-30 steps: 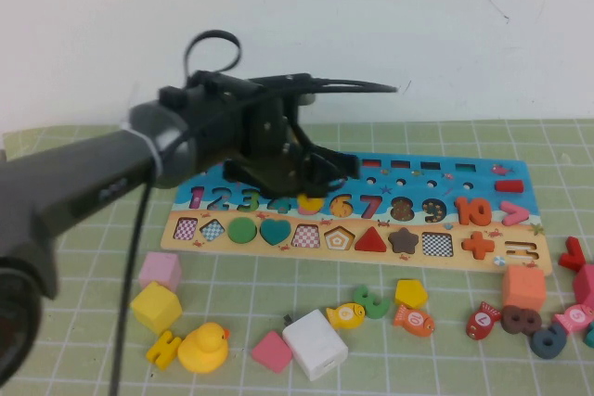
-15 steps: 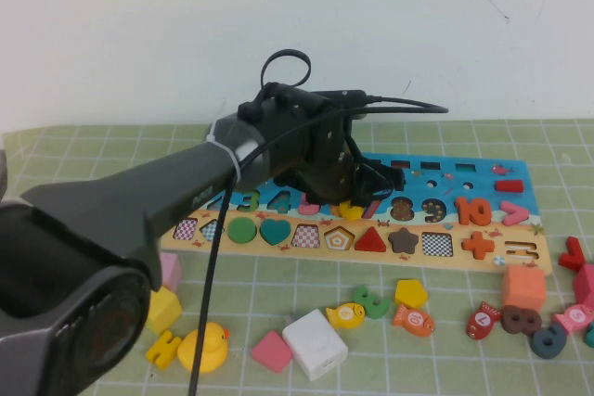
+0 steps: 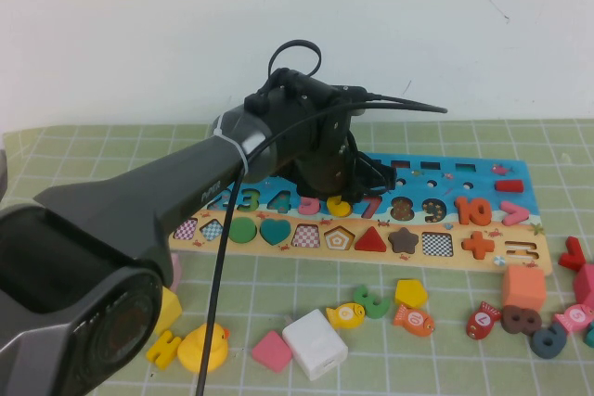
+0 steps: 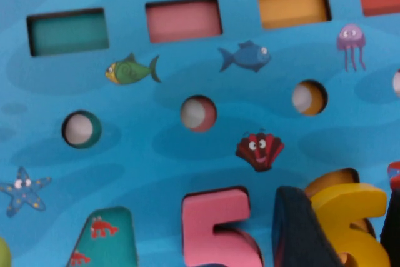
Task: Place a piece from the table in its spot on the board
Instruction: Place the "number 6" into the hole of the number 6
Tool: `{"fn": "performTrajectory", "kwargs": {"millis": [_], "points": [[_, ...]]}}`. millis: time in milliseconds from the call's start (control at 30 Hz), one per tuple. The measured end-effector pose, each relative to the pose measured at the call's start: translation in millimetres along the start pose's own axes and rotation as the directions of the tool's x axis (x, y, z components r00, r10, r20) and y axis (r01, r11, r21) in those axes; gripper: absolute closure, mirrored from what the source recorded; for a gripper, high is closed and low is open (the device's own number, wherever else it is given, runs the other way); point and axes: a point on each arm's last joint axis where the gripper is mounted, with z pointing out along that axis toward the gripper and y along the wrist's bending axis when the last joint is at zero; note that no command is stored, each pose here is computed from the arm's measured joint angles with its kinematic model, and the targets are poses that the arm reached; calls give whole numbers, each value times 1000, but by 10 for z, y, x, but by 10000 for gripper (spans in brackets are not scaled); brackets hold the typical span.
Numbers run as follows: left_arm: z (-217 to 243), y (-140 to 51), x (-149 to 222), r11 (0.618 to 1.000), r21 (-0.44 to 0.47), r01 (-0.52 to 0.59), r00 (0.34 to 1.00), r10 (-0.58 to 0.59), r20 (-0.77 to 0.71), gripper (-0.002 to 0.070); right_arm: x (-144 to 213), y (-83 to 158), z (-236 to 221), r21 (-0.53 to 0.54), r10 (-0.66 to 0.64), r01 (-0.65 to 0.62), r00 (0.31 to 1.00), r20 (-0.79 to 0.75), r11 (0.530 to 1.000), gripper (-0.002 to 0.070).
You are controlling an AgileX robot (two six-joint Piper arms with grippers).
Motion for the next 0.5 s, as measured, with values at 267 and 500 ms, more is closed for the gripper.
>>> {"fn": "performTrajectory", "kwargs": {"millis": [267, 500], "points": [[28, 12, 4, 1000, -12, -5, 1000, 5, 1, 427, 0, 0, 0, 0, -1, 1, 1000, 0, 1000, 679], [38, 3, 6, 1000, -6, -1, 1000, 1, 2, 427, 0, 0, 0, 0, -1, 1, 1000, 0, 1000, 679]]}}
